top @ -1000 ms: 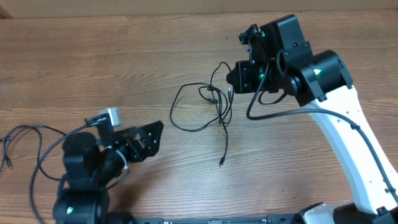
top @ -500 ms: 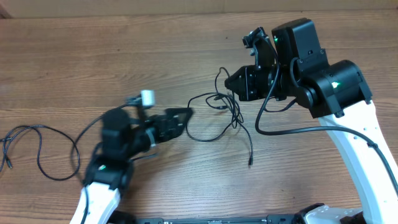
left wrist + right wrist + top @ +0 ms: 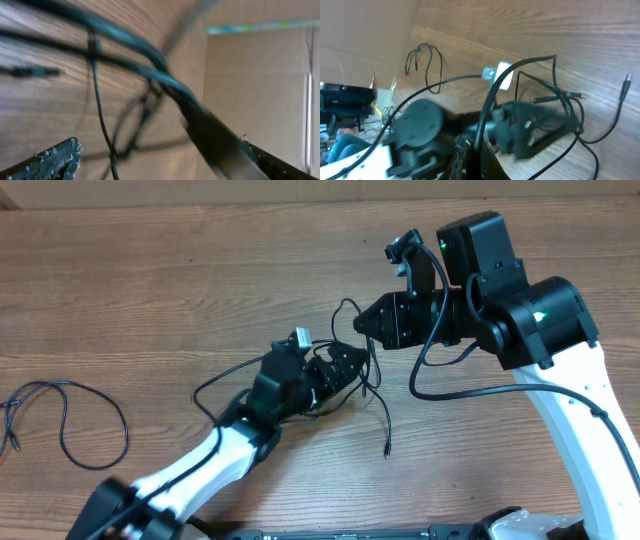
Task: Untangle cables
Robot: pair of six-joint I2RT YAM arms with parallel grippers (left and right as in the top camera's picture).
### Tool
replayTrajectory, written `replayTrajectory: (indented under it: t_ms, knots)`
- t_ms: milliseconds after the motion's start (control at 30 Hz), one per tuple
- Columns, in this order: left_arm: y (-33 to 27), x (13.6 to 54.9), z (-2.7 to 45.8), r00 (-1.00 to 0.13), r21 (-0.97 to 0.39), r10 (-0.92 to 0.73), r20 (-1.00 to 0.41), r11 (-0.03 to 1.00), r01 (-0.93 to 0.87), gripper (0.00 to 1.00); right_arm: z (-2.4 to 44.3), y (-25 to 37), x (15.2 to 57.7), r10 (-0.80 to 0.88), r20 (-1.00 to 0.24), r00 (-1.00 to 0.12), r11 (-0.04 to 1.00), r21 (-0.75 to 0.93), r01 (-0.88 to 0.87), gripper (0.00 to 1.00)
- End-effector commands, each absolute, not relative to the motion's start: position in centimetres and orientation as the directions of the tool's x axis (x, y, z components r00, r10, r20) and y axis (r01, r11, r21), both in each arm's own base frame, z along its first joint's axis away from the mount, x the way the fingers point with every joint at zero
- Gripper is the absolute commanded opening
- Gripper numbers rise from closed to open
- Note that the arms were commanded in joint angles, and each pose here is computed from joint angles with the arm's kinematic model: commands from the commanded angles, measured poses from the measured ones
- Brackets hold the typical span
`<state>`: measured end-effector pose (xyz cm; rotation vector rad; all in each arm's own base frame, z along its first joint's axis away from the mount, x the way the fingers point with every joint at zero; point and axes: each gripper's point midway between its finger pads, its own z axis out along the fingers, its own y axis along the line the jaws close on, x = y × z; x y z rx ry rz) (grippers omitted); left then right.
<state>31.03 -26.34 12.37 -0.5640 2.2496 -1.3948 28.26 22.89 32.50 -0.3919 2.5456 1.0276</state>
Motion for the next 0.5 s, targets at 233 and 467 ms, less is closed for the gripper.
replayTrajectory:
  t_ms: [233,467]
  knots:
    - [-24.0,32.6,4.0,-0.762,-0.786,-0.619,-0.191,0.562,-0.260,0.67,35.0,19.0,30.8,-0.018,-0.589,-0.808,0.817,0.457,-0.351,0.04]
    - [-22.5,32.7,2.5,-0.745,-0.723,-0.616,-0.255,0.633,-0.277,0.70,36.5,7.3,35.4,0.206,-0.717,-0.666,0.973,0.224,0.059,0.04]
